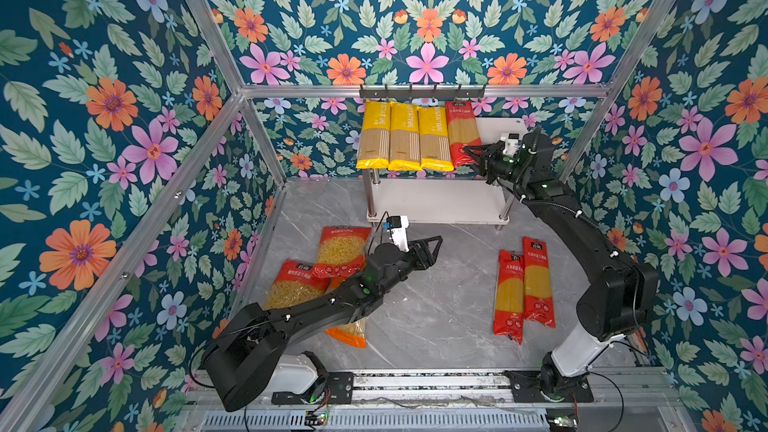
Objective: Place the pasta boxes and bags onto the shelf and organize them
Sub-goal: 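Open the right gripper and lower both grippers toward the remaining red packs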
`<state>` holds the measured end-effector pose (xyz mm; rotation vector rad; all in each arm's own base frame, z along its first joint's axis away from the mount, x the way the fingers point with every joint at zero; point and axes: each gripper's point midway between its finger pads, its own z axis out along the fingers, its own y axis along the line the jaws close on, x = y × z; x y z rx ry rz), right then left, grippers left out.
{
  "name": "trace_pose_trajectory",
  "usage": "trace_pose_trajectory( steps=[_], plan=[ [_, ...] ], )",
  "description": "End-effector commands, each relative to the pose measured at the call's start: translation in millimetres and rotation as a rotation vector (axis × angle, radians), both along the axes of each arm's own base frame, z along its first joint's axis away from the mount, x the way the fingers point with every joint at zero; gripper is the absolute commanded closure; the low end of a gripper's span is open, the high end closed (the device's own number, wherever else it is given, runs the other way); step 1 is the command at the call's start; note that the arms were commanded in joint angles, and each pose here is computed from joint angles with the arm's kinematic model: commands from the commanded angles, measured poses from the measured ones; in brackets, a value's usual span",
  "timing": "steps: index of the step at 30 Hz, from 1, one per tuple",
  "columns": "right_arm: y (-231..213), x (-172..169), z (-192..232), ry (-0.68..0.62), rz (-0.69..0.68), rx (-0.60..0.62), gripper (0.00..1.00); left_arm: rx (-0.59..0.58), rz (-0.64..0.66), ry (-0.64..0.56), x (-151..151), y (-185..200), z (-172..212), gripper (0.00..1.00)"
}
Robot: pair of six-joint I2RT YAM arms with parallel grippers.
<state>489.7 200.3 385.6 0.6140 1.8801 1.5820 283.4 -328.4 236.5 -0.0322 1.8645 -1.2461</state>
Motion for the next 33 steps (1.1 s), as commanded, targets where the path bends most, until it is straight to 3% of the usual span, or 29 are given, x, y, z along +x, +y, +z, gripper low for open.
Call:
trace_pose_trajectory(
  steps=[1,5,11,15,22,33],
  plan=[
    [9.5,-6.1,-2.4,0.006,0.075,0.017,0.86,-0.014,0.0,-0.022,0.3,-3.3,5.7,0.35],
    [0.5,-13.9,-7.5,0.008,0.053,0.018,0.57,-0.015,-0.006,-0.023,-1.6,-5.6,6.2,0.35],
    [-20.4,-40.9,6.1,-0.043,0.045,0.017,0.42,-0.014,-0.015,-0.03,-3.8,-8.3,8.4,0.35],
    [-29.2,-65.7,2.5,-0.061,0.05,-0.023,0.37,-0.001,-0.025,-0.052,-6.5,-11.9,7.3,0.35],
    [-43.3,-118.6,-47.2,-0.026,0.064,-0.133,0.35,0.063,-0.098,-0.085,-10.0,-43.9,-2.1,0.35],
    [-72.7,-201.1,-217.4,0.234,0.113,-0.448,0.36,0.138,-0.167,-0.001,-14.6,-96.4,-73.5,0.35]
  ],
)
